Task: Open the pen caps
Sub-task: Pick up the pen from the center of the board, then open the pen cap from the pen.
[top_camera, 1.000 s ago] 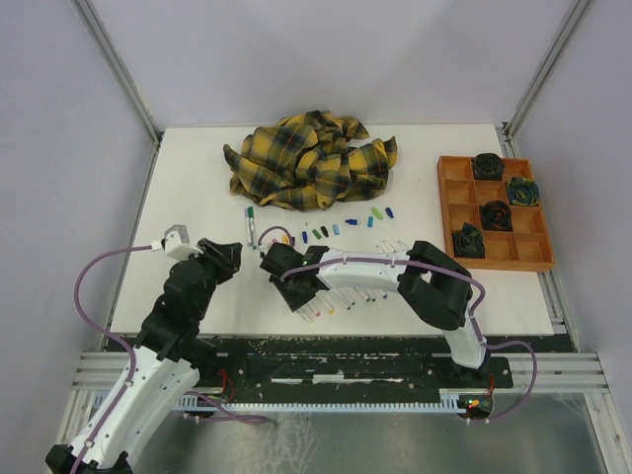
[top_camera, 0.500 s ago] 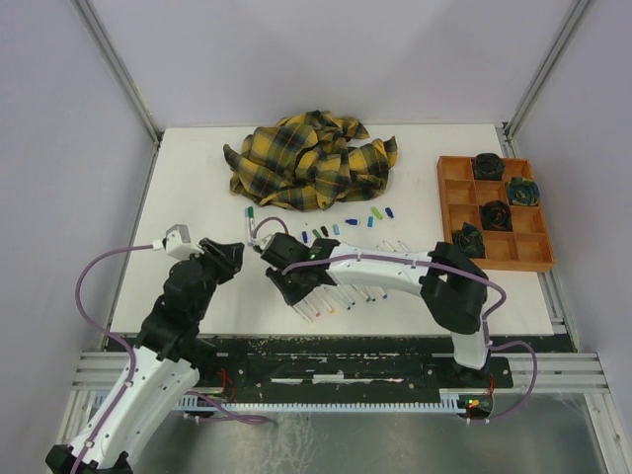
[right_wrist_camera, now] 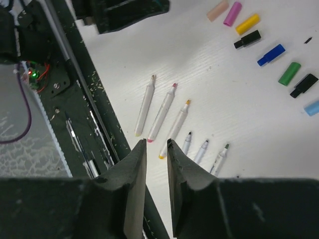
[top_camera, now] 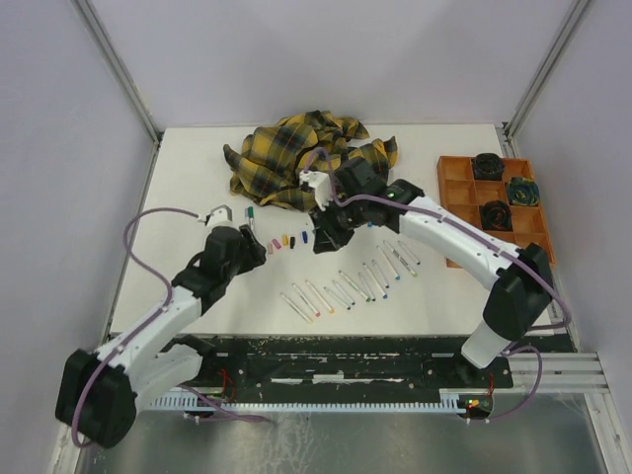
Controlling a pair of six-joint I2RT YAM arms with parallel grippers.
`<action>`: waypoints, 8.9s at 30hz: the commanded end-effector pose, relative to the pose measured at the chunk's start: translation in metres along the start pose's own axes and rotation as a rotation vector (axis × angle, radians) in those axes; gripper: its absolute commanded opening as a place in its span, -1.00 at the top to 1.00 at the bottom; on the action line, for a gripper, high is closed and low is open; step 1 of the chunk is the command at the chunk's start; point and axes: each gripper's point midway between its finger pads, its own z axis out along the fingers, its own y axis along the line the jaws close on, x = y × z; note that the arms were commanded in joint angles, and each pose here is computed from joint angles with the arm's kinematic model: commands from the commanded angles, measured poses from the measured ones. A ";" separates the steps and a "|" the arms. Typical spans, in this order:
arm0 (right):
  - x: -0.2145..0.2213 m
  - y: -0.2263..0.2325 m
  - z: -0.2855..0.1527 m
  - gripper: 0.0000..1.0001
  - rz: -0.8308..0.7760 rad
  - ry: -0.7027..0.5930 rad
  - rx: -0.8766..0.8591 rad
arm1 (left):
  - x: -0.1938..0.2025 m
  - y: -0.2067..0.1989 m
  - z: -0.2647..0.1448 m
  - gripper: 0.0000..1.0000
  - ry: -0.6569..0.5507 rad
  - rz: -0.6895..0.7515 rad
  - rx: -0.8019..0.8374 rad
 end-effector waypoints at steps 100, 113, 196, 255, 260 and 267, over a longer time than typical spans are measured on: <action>-0.009 -0.009 -0.096 0.24 -0.105 -0.204 -0.241 | -0.005 0.035 0.146 0.78 0.334 0.389 -0.366; -0.012 0.005 -0.102 0.22 -0.133 -0.253 -0.300 | -0.052 -0.016 0.088 0.95 0.146 0.309 -0.149; -0.027 0.075 -0.107 1.00 -0.057 -0.380 -0.692 | -0.086 -0.245 -0.168 -0.31 -0.294 -0.151 1.451; -0.034 0.052 -0.087 0.24 -0.006 -0.488 -0.504 | -0.079 -0.259 -0.139 0.94 -0.231 -0.092 1.338; -0.032 0.051 -0.083 0.96 0.007 -0.471 -0.518 | -0.092 -0.249 -0.137 0.95 -0.324 -0.100 1.269; -0.025 0.056 -0.068 1.00 0.058 -0.424 -0.571 | -0.180 -0.234 -0.135 0.95 -0.615 -0.103 1.062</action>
